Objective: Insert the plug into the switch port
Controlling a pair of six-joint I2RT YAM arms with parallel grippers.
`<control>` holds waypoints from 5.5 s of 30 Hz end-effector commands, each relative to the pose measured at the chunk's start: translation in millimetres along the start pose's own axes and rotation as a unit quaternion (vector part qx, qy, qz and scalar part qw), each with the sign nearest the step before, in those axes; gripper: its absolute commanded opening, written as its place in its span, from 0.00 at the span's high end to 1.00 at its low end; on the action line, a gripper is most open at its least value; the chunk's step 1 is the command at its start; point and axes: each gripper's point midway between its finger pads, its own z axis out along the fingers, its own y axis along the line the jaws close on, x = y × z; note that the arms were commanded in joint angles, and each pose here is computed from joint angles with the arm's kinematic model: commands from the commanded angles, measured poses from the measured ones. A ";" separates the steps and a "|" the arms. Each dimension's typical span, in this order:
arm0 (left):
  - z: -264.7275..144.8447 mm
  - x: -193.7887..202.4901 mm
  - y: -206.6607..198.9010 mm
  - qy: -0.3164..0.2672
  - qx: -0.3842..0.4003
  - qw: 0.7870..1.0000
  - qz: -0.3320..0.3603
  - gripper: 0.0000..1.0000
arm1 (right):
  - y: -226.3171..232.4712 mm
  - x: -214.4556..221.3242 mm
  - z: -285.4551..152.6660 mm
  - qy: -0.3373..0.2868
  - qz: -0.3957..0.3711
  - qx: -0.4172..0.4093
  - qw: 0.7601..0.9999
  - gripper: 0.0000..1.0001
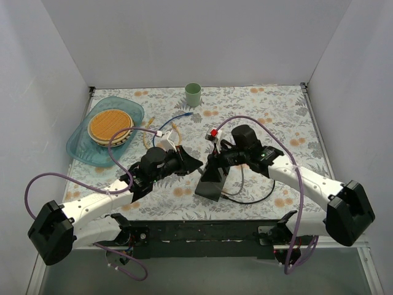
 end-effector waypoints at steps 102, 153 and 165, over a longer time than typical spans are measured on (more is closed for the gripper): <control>-22.6 -31.5 31.9 -0.099 -0.143 0.962 -0.211 0.23 | -4.7 -44.4 19.7 -0.105 -0.103 0.273 0.951 0.99; 84.5 29.6 104.6 0.087 -0.175 0.978 -0.079 0.02 | -79.7 148.5 -31.7 0.080 0.176 0.290 0.937 0.99; 84.6 37.6 112.2 0.097 -0.184 0.975 -0.079 0.02 | -65.2 145.7 -22.7 0.085 0.159 0.261 0.948 0.99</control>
